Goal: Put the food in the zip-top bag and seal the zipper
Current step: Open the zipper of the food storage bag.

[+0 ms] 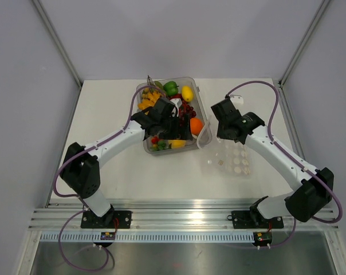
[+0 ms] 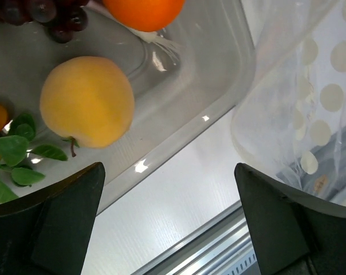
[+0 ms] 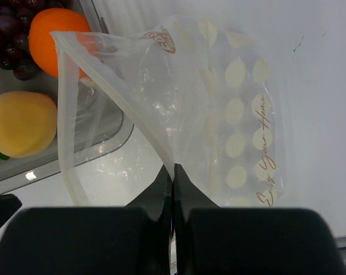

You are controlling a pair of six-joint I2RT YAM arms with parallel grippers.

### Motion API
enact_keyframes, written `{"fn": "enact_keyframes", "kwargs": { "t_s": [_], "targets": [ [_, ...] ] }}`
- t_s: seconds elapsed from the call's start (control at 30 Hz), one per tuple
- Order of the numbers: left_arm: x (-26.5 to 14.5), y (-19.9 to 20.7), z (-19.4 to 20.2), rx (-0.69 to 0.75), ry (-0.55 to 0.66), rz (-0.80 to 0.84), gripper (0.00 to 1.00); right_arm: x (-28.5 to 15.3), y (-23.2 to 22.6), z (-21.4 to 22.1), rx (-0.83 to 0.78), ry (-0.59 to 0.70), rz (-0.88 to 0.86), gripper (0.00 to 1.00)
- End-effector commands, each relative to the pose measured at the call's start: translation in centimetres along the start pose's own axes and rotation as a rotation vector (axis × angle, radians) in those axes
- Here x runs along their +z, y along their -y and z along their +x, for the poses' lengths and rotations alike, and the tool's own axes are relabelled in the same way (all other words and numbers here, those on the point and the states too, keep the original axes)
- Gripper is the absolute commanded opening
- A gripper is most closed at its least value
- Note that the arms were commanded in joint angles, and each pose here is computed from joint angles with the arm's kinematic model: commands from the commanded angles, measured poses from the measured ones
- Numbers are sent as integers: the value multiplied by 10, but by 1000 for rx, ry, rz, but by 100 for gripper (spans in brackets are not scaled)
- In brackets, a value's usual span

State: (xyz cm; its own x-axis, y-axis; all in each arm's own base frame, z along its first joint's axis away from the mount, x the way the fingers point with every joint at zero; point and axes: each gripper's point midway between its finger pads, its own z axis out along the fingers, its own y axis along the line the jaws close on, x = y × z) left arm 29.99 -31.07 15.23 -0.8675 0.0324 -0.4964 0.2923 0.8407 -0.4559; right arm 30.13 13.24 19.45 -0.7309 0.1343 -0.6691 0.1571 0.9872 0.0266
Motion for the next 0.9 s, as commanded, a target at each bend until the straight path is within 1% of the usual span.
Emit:
{"fn": "enact_keyframes", "kwargs": {
  "t_s": [0.0,0.07,0.17,0.2,0.23,0.3,0.33,0.4,0.43,0.57,0.67,0.87],
  "targets": [
    [-32,48,-26,79,87,205,99,1,3,-11,33,21,55,0],
    [-39,48,-31,76,115,199,99,2,5,-10,33,17,76,0],
    [-41,34,-36,59,143,132,99,3,6,-9,33,12,82,0],
    [-39,23,-35,28,133,94,99,1,5,-10,35,16,78,0],
    [-38,12,-41,0,151,37,99,1,6,-10,38,16,77,0],
    [-32,-10,-36,-58,111,-47,99,-2,6,-11,41,23,67,0],
    [-25,-25,-37,-70,112,-129,99,-3,5,-12,46,27,63,0],
    [-21,-30,-39,-69,108,-163,99,-5,5,-13,45,29,54,0],
    [-12,-39,-39,-72,105,-205,99,-6,5,-14,49,32,50,0],
    [9,-40,-39,-71,72,-196,99,-10,1,-15,52,34,17,0],
    [26,-36,-37,-71,60,-157,99,-10,-2,-13,46,24,3,0],
    [49,-49,-30,-88,26,-210,99,-12,-3,-13,50,24,-7,0]
  ]
}}
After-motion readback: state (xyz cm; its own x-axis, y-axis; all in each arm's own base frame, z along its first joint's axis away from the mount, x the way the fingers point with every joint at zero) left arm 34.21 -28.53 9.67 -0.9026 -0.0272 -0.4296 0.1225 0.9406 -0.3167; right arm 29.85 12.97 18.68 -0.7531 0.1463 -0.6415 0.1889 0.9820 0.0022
